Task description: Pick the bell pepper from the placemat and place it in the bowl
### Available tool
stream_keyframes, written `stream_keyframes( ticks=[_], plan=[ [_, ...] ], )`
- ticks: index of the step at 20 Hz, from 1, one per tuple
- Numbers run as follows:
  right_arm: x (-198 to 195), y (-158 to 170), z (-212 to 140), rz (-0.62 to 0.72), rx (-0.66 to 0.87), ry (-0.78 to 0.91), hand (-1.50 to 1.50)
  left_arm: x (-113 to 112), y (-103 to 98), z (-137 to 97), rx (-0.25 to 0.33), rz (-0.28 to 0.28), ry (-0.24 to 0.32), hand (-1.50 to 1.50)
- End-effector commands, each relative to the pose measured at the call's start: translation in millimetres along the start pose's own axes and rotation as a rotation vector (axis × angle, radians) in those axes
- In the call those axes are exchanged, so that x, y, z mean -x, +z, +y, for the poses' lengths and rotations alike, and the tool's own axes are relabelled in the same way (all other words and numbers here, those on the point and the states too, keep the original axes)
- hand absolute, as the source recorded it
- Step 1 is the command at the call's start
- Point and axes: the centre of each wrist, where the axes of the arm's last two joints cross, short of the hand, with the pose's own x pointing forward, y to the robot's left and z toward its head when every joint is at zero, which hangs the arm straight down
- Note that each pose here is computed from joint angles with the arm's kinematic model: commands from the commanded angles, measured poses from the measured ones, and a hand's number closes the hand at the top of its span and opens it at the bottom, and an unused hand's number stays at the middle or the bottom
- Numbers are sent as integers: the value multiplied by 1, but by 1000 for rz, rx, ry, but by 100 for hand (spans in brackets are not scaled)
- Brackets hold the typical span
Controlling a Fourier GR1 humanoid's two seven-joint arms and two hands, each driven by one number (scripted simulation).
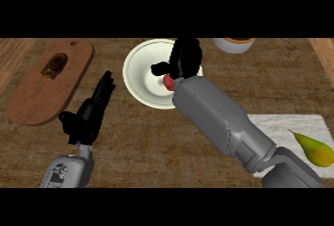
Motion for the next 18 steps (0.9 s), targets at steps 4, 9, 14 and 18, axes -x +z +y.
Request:
stream_keyframes(
  ticks=[4,9,14,18],
  plan=[
    [-12,4,-5,-19,139,-209,-150,10,1,6,-13,12,1,0],
    [-19,11,-13,42,106,-328,-150,15,22,13,-50,23,5,0],
    [-1,37,-24,28,53,-443,-150,15,16,23,-65,43,-16,0],
    [23,66,-29,14,16,-488,-150,10,31,-6,-73,34,16,0]
  ],
)
